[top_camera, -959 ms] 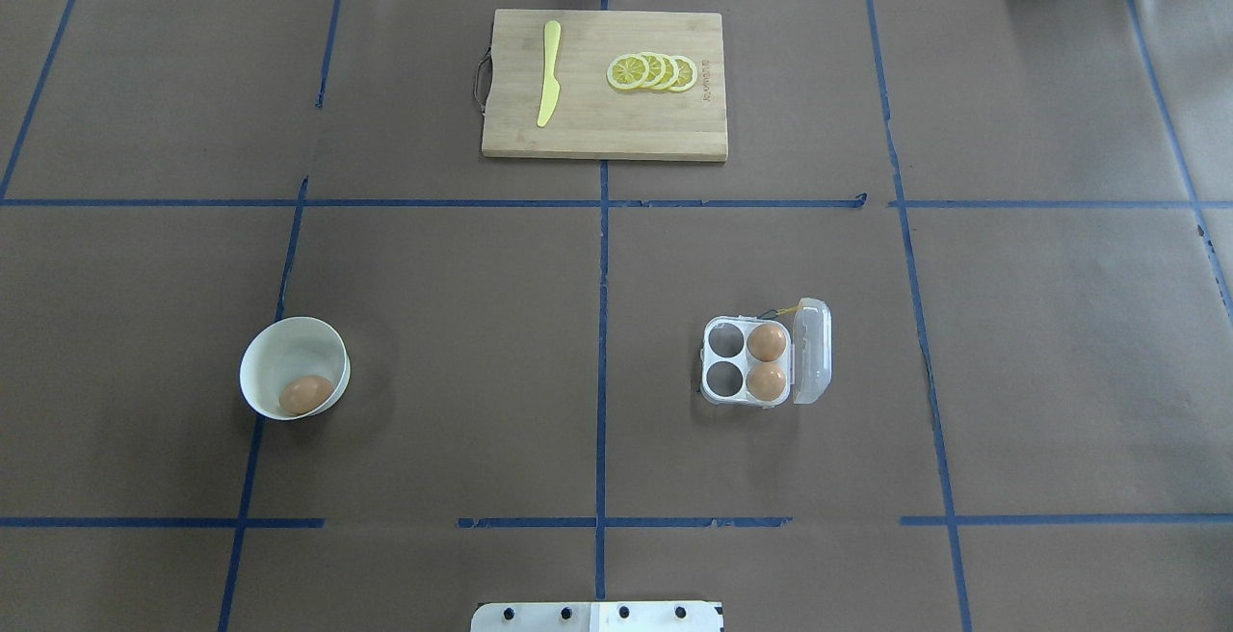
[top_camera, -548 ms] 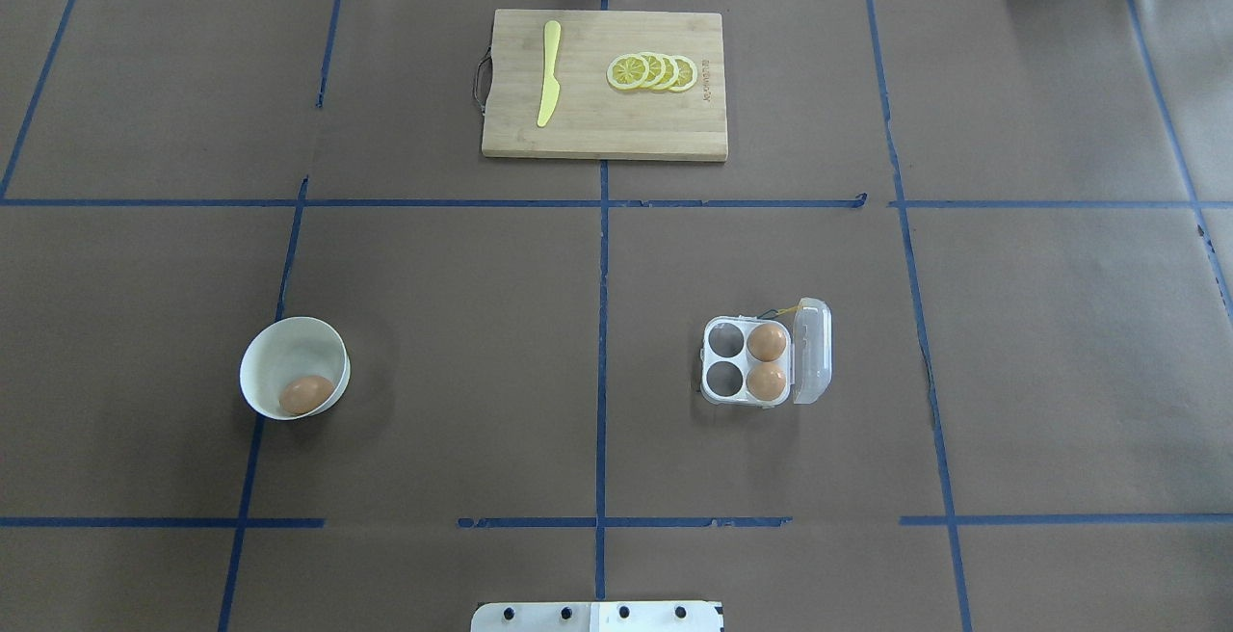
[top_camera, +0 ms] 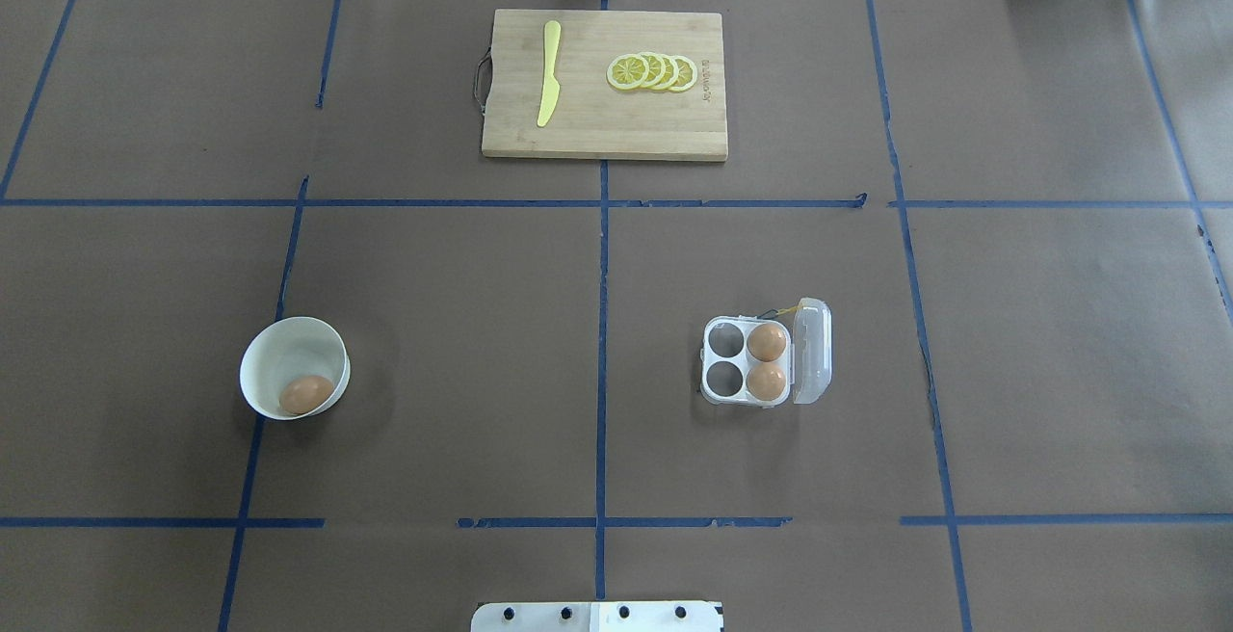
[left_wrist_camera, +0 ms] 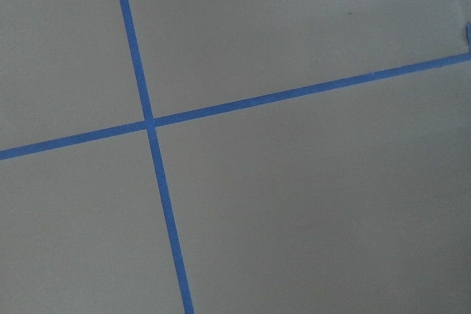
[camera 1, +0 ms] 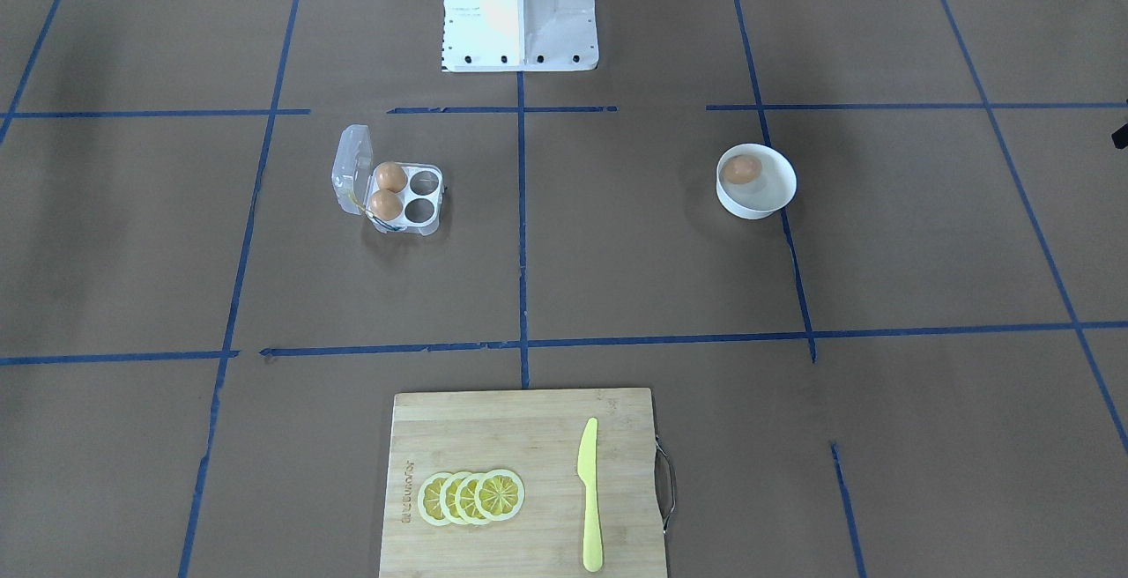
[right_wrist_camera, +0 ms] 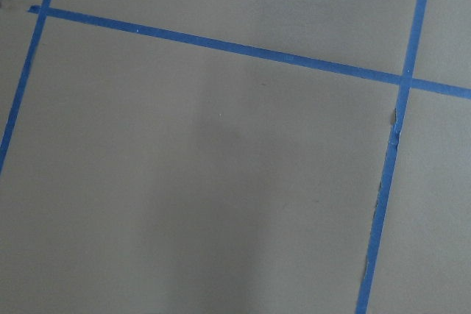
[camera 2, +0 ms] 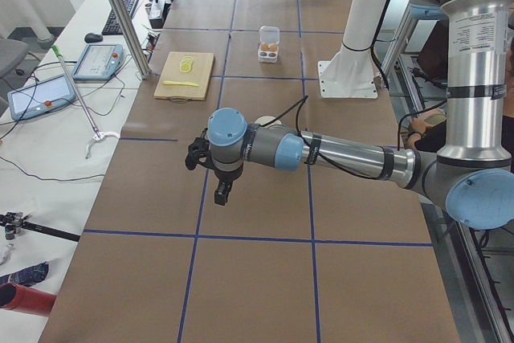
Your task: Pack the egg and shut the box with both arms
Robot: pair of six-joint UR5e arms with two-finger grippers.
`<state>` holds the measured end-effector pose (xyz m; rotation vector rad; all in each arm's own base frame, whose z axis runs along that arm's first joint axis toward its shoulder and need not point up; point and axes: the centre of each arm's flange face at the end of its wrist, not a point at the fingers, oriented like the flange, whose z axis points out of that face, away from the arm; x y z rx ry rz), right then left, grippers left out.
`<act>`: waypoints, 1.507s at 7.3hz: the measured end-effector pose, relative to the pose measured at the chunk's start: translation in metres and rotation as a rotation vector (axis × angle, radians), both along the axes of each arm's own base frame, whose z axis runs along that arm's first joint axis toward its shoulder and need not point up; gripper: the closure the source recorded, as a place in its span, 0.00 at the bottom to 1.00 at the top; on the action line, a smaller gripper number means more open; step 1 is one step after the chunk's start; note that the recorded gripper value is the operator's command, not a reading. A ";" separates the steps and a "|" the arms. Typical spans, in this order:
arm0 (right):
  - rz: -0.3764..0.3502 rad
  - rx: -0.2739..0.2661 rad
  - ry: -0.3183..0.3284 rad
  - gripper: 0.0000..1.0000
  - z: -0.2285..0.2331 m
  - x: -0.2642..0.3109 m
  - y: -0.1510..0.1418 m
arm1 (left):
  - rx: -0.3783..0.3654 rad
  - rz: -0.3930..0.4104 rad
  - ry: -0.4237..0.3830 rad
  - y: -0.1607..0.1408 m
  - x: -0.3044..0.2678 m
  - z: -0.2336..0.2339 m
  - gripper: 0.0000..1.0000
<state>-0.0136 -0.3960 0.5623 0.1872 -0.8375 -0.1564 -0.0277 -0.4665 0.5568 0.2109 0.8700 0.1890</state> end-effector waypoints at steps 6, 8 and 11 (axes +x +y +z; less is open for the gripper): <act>-0.001 0.006 -0.005 0.00 -0.003 -0.001 -0.001 | 0.297 0.195 0.054 -0.004 0.095 -0.039 0.00; -0.002 0.002 -0.004 0.00 -0.002 -0.001 -0.001 | 0.410 0.267 0.109 0.007 0.154 -0.060 0.00; -0.003 -0.008 -0.002 0.00 0.003 -0.002 -0.001 | 0.556 0.385 0.134 0.031 0.270 -0.097 0.02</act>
